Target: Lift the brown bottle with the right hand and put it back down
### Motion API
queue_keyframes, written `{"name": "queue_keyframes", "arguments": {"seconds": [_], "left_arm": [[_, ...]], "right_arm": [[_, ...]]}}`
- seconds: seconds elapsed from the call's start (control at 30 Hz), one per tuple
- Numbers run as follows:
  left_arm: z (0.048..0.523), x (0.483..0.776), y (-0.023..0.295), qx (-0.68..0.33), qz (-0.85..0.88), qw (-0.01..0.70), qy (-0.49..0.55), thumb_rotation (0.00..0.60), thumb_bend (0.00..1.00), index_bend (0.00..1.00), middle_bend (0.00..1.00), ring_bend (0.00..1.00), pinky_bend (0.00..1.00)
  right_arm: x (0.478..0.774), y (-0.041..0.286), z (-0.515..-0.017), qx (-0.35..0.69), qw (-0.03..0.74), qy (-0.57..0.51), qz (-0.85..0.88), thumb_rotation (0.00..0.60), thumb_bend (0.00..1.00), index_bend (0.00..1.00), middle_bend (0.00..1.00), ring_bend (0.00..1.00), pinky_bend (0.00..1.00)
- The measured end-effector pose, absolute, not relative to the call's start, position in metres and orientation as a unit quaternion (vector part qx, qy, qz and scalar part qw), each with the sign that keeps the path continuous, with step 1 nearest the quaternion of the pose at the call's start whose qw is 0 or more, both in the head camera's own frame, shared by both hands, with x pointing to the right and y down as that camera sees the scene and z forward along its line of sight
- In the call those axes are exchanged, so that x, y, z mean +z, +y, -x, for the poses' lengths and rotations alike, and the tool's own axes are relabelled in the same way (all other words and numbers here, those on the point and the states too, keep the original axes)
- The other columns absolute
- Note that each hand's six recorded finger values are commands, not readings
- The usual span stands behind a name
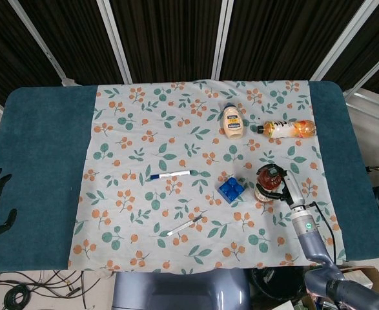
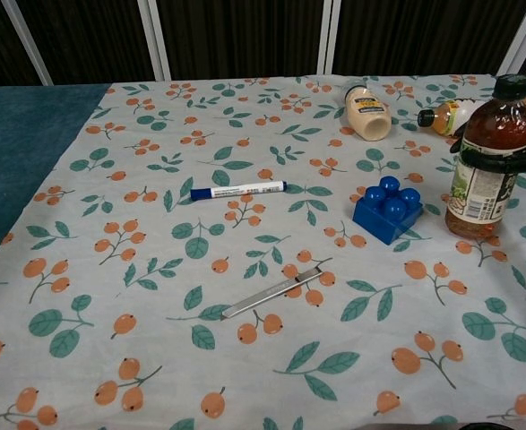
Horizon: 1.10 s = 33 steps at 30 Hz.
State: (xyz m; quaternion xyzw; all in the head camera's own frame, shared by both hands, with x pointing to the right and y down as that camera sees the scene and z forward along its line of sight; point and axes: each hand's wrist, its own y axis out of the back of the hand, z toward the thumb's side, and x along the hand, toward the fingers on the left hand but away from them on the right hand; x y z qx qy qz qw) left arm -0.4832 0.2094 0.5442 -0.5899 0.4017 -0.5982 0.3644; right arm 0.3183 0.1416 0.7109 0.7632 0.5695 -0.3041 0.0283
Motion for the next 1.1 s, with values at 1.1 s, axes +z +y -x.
{"name": "queue_keyframes", "arguments": {"seconds": [1.1], "left_arm": [[0.483, 0.544, 0.21, -0.6, 0.589, 0.365, 0.4, 0.6, 0.39, 0.12, 0.01, 0.01, 0.11]], "right_arm": [[0.61, 0.129, -0.363, -0.288, -0.057, 0.541, -0.788, 0.6, 0.1, 0.01, 0.09, 0.17, 0.2]]}}
